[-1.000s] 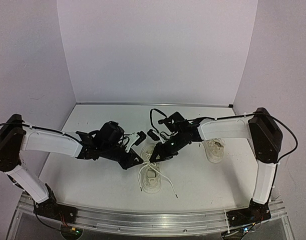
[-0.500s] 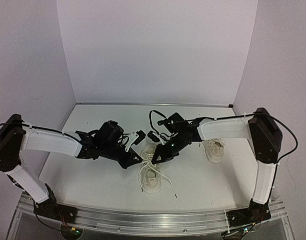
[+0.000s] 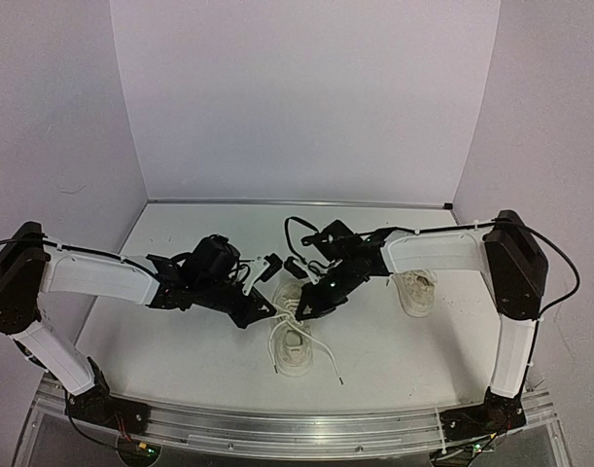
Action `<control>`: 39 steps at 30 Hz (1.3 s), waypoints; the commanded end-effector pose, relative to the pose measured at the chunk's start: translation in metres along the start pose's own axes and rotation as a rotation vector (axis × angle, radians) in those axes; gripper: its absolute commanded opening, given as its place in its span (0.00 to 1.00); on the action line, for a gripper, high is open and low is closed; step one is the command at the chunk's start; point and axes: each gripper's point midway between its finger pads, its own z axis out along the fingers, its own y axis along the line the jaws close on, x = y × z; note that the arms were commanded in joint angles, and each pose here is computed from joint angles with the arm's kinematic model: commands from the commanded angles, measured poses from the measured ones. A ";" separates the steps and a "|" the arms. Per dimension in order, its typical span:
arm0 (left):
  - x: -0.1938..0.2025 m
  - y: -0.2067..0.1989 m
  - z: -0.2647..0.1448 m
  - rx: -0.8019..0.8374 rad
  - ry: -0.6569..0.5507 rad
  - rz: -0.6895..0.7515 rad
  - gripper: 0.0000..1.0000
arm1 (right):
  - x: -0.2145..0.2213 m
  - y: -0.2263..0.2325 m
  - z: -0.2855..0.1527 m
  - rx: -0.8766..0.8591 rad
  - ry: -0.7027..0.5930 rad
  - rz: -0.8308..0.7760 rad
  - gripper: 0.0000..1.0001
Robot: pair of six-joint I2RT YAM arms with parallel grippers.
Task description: Tie the shoes
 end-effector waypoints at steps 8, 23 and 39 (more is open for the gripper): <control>-0.005 0.002 -0.009 -0.013 -0.023 -0.012 0.00 | -0.020 0.014 -0.043 0.050 -0.130 -0.039 0.00; 0.011 0.017 -0.007 -0.094 0.037 -0.016 0.02 | -0.014 0.014 -0.047 0.035 -0.160 -0.022 0.00; -0.049 -0.024 -0.079 -0.135 -0.193 0.486 0.38 | -0.018 0.022 -0.038 -0.026 -0.156 -0.009 0.00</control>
